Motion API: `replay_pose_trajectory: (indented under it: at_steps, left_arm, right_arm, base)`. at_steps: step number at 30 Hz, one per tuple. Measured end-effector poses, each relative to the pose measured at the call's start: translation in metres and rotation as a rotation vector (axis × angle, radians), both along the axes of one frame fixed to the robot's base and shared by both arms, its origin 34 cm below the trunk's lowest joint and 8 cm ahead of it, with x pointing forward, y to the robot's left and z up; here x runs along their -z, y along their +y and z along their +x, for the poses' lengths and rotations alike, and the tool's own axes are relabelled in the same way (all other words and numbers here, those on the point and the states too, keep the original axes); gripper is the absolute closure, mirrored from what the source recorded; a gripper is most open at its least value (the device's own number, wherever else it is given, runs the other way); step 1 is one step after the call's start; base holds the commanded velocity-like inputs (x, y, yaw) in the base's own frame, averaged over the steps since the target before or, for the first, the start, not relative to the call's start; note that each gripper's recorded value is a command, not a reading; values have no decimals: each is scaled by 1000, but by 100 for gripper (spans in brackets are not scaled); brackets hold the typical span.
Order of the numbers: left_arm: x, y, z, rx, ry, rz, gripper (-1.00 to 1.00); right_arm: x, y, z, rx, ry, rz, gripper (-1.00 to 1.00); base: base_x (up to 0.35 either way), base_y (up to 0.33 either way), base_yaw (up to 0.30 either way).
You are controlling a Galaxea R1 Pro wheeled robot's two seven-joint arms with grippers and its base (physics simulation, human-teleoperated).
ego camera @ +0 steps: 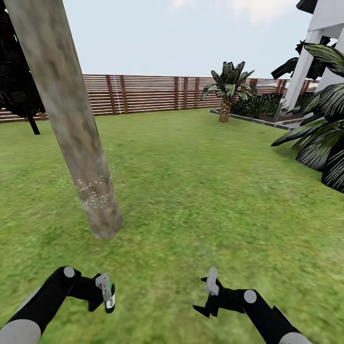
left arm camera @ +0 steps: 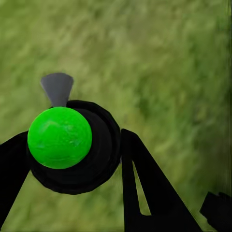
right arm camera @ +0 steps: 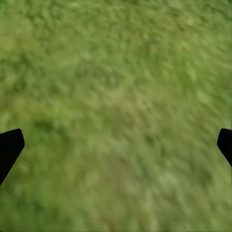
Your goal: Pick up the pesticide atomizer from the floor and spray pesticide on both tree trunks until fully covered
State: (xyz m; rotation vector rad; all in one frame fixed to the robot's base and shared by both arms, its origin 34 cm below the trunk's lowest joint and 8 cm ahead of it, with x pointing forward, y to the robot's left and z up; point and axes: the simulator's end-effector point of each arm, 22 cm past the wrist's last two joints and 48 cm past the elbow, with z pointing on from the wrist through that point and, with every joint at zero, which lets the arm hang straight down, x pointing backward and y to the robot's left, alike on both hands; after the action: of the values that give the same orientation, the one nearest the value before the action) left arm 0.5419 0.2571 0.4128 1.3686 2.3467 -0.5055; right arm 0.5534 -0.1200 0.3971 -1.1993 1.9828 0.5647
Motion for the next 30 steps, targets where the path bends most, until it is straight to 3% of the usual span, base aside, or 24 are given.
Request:
replay_pose_trajectory:
  at_steps: [3, 4, 7, 9, 14, 18, 22, 30]
  left_arm:
    - [5, -13, -6, 45, 9, 9, 100]
    - [6, -15, -8, 55, 12, 12, 100]
    - [9, -25, -12, 77, 19, 11, 100]
    - [10, -32, -13, 81, 22, 3, 100]
    - [12, -50, -18, 112, 30, -9, 100]
    - [13, -70, -23, 165, 30, -12, 100]
    - [18, -87, -30, 232, 33, 22, 100]
    - [14, -105, -29, 257, 21, 4, 100]
  right_arm:
    - [-3, 12, -1, -10, -1, 17, -100]
    - [-5, 19, 0, -14, -4, 26, 100]
    - [-23, 41, 7, -47, -37, 59, 100]
    - [-37, 64, 2, -133, -42, 69, 100]
    - [-43, 115, -17, -291, -50, 21, 100]
    - [-58, 144, -19, -323, -64, 53, 100]
    - [-78, 151, -12, -349, -98, 65, 100]
    - [-83, 152, -9, -353, -106, 66, 100]
  base:
    - [0, 0, 0]
    - [0, 0, 0]
    - [0, 0, 0]
    - [0, 0, 0]
    - [0, 0, 0]
    - [0, 0, 0]
    - [0, 0, 0]
    - [0, 0, 0]
